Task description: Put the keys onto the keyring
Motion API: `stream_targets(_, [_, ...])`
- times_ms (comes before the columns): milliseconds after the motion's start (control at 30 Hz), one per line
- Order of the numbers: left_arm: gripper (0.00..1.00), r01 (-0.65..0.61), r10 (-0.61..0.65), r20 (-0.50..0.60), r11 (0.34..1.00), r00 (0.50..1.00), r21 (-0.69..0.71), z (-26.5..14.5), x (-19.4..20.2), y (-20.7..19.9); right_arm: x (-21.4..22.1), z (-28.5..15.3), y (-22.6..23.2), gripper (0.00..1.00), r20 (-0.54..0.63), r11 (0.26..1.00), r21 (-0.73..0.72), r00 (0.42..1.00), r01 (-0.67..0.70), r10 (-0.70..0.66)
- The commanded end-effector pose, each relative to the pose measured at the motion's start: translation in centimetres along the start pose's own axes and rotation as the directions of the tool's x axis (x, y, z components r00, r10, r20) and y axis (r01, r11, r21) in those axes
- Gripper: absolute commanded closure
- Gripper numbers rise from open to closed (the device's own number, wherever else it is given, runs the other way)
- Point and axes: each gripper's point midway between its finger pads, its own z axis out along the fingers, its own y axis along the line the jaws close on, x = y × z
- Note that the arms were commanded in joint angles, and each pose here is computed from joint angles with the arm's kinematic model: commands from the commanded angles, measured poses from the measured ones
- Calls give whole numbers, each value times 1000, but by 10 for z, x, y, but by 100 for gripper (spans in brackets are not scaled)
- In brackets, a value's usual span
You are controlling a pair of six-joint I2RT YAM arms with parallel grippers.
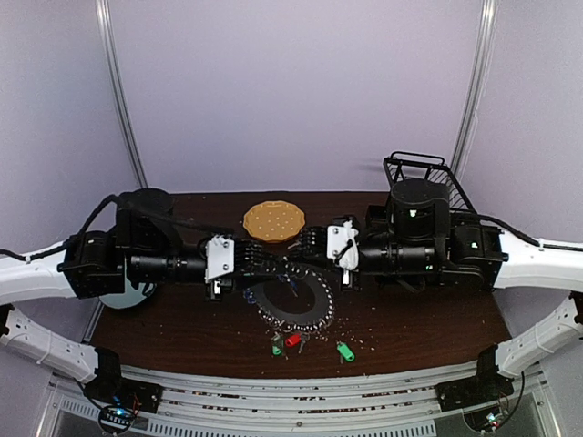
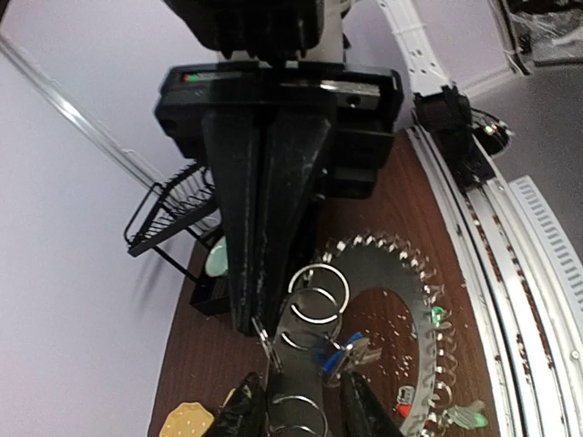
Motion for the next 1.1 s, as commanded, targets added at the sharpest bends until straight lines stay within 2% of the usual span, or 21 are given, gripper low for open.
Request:
stream_targets(0, [70,135,-91,181,960,979,-244,-22,-28,45,-24,-4,-49,100,183,894,157,902,-419,391])
stream_targets(100, [70,176,-122,222,955,967,-239,-23,-31,45,-23,-5,-59,100,257,803,176,814,-569,520])
stream_targets(200, [71,202,-159,173,943,972,-265,-17,-19,48,-20,-3,-60,100,267,770,171,782,-614,564])
stream_targets(367, [73,258,-196,196,890,961,-377,-30,-20,72,-7,1,-72,100,283,618,211,652,-757,703])
stream_targets(433, [73,281,-211,212,875,954,-394,-32,-22,77,2,3,-73,100,275,571,238,618,-786,736])
stream_targets(567, [74,312,-253,195,864,948,-396,-24,-15,77,-5,5,-60,100,299,614,155,629,-774,717])
stream_targets(667, [78,328,-282,171,851,944,-410,-21,-6,78,-4,2,-60,100,315,623,163,639,-765,702])
stream_targets(800, [76,391,-355,163,836,921,-386,-19,11,83,-9,1,-56,100,328,659,137,662,-739,674])
stream_targets(867, [73,425,-375,206,849,904,-314,-17,6,80,-10,3,-46,100,318,702,103,692,-705,648])
stream_targets(933, [69,419,-367,269,892,890,-170,-15,-11,65,-16,-1,-41,100,348,725,71,698,-685,626])
stream_targets(1067, [69,373,-362,265,928,894,8,-4,-18,36,-27,-9,-42,100,400,755,54,707,-654,583])
